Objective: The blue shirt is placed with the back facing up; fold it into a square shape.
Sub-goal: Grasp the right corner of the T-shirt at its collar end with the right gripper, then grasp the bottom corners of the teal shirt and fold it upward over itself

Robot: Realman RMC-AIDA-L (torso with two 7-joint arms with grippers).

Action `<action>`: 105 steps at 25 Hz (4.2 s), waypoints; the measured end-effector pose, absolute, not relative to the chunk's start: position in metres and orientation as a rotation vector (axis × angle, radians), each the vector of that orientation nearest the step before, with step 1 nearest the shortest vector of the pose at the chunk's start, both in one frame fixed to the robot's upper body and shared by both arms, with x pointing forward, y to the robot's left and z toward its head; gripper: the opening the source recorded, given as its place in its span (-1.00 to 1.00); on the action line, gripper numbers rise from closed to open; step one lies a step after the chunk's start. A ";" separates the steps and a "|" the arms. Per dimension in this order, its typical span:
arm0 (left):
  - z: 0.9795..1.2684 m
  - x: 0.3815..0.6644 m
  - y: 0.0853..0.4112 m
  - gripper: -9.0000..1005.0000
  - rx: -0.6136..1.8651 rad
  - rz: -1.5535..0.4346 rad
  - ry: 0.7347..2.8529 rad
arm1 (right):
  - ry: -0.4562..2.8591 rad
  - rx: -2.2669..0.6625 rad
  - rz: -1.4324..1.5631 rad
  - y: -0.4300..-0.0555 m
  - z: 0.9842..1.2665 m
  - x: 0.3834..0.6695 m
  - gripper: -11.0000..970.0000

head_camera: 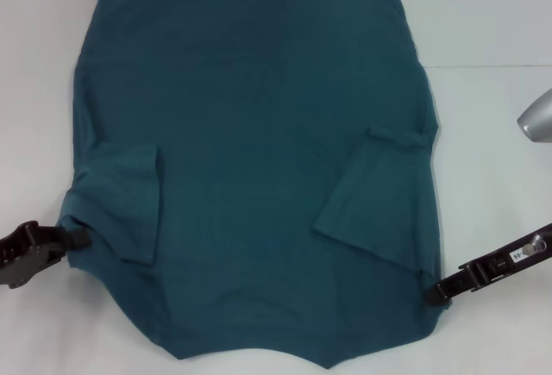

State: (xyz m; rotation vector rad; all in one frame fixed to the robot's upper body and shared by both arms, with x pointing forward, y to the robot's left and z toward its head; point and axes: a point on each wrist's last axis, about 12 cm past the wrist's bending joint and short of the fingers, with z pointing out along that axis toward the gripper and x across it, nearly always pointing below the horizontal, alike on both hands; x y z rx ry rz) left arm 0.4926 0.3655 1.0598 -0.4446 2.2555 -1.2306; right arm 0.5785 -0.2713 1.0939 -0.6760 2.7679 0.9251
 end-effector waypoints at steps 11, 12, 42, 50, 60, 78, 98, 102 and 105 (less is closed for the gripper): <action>1.059 0.491 0.366 -0.95 -0.440 -1.232 2.257 | 2.771 -0.648 0.934 -0.276 1.097 0.579 -0.72; 1.059 0.491 0.366 -0.95 -0.437 -1.234 2.257 | 2.768 -0.636 0.942 -0.278 1.098 0.579 -0.74; 1.081 0.517 0.346 -0.95 -0.265 -1.339 2.375 | 2.569 -0.306 1.205 -0.326 1.126 0.568 -0.86; 1.095 0.575 0.331 -0.93 -0.349 -1.181 2.328 | 2.451 -0.116 1.040 -0.324 1.136 0.606 -0.86; 1.095 0.625 0.303 -0.91 -0.444 -0.981 2.257 | 2.329 -0.028 0.775 -0.308 1.147 0.654 -0.86; 1.115 0.675 0.280 -0.88 -0.322 -0.565 2.188 | 2.189 -0.105 0.426 -0.260 1.161 0.704 -0.85; 1.121 0.689 0.263 -0.84 -0.231 -0.421 2.153 | 2.199 -0.229 0.311 -0.231 1.158 0.715 -0.85; 1.119 0.688 0.260 -0.83 -0.208 -0.407 2.159 | 2.201 -0.238 0.306 -0.229 1.157 0.715 -0.85; 1.118 0.688 0.255 -0.82 -0.182 -0.399 2.164 | 2.207 -0.241 0.312 -0.228 1.156 0.714 -0.85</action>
